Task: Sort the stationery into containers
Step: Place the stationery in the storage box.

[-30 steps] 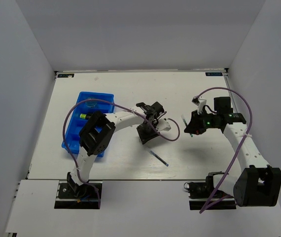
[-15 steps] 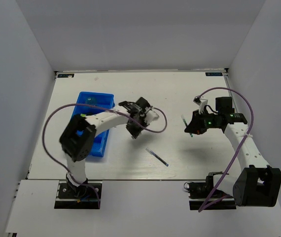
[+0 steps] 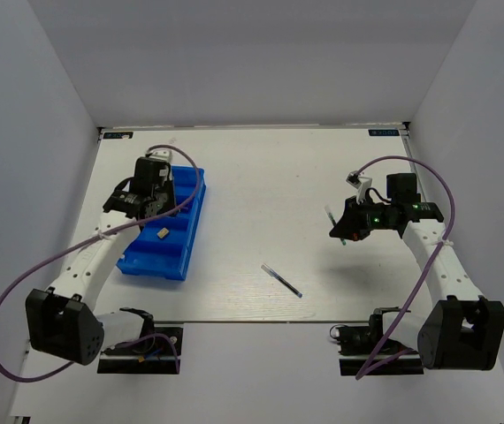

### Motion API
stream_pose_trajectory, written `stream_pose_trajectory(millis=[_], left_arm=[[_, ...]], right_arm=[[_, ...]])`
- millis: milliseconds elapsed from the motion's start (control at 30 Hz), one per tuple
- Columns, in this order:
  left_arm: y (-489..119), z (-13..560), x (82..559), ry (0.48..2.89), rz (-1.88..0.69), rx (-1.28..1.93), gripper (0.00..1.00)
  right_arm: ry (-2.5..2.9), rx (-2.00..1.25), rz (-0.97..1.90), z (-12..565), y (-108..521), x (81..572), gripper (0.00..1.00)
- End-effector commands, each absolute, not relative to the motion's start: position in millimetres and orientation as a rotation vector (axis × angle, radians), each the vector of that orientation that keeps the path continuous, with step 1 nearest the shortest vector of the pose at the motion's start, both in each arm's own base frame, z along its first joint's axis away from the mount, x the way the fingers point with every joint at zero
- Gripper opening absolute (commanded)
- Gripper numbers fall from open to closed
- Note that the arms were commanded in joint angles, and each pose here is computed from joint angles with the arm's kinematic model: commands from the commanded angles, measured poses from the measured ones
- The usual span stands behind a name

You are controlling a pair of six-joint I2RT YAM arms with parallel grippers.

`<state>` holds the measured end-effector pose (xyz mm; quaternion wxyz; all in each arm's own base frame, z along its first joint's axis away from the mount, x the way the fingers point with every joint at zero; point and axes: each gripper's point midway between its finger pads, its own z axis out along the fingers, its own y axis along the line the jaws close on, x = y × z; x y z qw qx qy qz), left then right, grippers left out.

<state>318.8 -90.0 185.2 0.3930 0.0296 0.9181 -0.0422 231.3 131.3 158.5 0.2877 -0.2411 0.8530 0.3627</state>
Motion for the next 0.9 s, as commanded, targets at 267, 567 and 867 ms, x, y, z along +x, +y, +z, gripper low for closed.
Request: stream_pose_trajectory(millis=[267,567,867], left_arm=[[-48.3,134.3,316.1,2.502,0.020,-0.324,0.00],[-39.1,100.7,309.7,2.595,0.072,-0.381,0.10],[-39.1,113.9,314.6,2.566,0.065,-0.370,0.68]], right_arm=[[2.244,-0.652,0.998,169.6,133.2,227.2,0.00],[2.248,-0.648,0.994,169.2,130.8,227.6,0.21],[2.418,-0.586,0.731,137.7,101.2,244.2,0.47]])
